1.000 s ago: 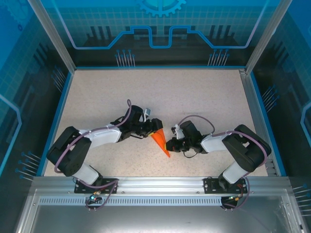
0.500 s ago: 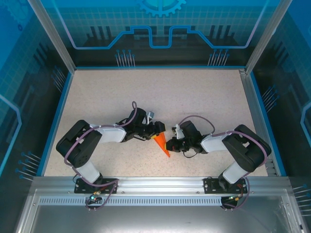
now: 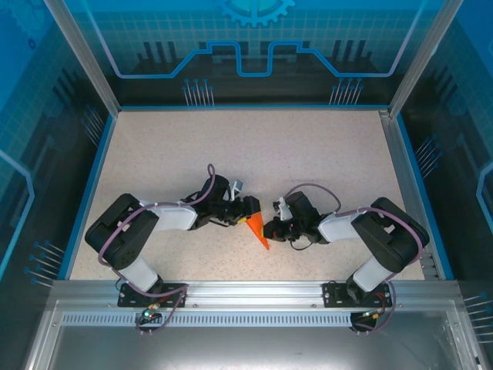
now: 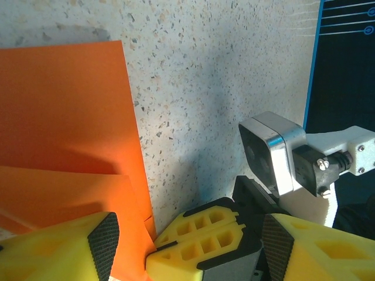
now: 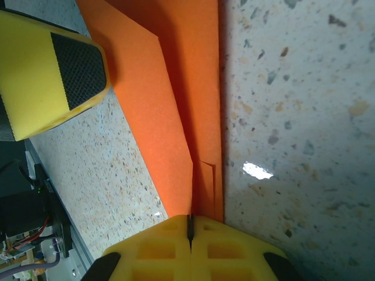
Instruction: Fold a paper plane with a square sheet of paper (pick it up from the middle)
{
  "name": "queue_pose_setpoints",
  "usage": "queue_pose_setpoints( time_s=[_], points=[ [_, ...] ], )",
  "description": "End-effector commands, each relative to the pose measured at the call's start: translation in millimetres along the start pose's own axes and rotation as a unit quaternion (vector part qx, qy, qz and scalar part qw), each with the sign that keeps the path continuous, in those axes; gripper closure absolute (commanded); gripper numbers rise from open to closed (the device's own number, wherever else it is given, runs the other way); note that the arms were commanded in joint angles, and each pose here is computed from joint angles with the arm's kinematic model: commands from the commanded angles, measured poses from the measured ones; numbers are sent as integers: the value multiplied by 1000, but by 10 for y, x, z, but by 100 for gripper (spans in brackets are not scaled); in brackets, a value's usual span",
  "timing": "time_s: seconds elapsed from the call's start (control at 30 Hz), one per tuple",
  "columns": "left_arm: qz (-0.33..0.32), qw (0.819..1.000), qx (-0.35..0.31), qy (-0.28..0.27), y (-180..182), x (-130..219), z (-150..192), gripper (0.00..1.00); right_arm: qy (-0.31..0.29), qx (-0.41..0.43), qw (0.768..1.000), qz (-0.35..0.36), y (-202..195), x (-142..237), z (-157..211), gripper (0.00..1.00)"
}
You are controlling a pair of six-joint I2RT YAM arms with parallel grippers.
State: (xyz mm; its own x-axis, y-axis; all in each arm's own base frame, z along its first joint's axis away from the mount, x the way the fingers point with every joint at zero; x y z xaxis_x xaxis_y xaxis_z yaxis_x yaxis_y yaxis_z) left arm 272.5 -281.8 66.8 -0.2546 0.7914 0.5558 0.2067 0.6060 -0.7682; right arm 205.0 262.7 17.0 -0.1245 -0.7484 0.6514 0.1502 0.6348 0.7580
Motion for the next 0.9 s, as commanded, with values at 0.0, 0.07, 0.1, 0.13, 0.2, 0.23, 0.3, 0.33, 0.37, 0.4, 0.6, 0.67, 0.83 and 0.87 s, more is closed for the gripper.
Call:
queue_pose_setpoints(
  time_s=[0.0, 0.07, 0.1, 0.13, 0.2, 0.23, 0.3, 0.33, 0.37, 0.4, 0.6, 0.67, 0.83, 0.87],
  points=[
    [10, 1000, -19, -3, -47, -33, -18, 30, 1, -40, 996, 77, -432, -55, 63, 100],
    [-2, 1000, -16, -2, 14, -71, -23, 31, 3, -40, 996, 77, -433, -59, 65, 100],
    [-7, 1000, -14, -1, 47, -93, -23, 31, 4, -40, 996, 78, -435, -61, 69, 100],
    [-13, 1000, -11, 0, 77, -111, -20, 31, 5, -40, 996, 76, -428, -63, 69, 100],
    [-25, 1000, -3, 2, 166, -148, 3, 31, 7, -39, 996, 74, -409, -65, 67, 100],
    [-29, 1000, -1, 2, 199, -162, 11, 32, 7, -38, 997, 73, -404, -64, 68, 100],
    [-40, 999, 6, 4, 262, -184, 26, 32, 7, -36, 997, 72, -391, -61, 67, 99],
    [-43, 999, 10, 6, 290, -191, 44, 32, 8, -34, 997, 70, -381, -61, 70, 99],
    [-49, 999, 12, 6, 317, -192, 52, 32, 9, -32, 997, 67, -357, -57, 65, 98],
    [-56, 998, 14, 7, 346, -189, 59, 33, 13, -32, 997, 69, -358, -51, 85, 98],
    [-71, 997, 15, 18, 406, -188, 109, 34, 26, -6, 998, 55, -156, 30, 135, 92],
    [-74, 997, 15, 22, 421, -188, 123, 35, 31, 5, 998, 51, -76, 69, 149, 91],
    [-78, 996, 17, 29, 450, -199, 150, 35, 43, 22, 998, 44, 60, 148, 190, 86],
    [-78, 996, 17, 30, 449, -202, 155, 35, 44, 25, 998, 44, 67, 160, 205, 86]
  ],
)
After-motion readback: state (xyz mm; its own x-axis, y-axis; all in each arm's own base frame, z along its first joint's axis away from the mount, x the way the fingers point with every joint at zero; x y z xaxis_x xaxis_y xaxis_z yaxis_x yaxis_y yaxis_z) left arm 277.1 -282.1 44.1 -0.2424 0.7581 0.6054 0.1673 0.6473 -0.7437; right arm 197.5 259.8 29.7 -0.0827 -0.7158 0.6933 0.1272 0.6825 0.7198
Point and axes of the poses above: each hand's point on the last joint's axis, 136 mm out from that joint toward the fingers, its own x axis back along the fingers, its own y axis along the line the jaws close on, z = x × y, the point moved 1 cm from there along x, back along the fingers, and after that the axes turned 14 degrees about -x, right-handed, at the moved point
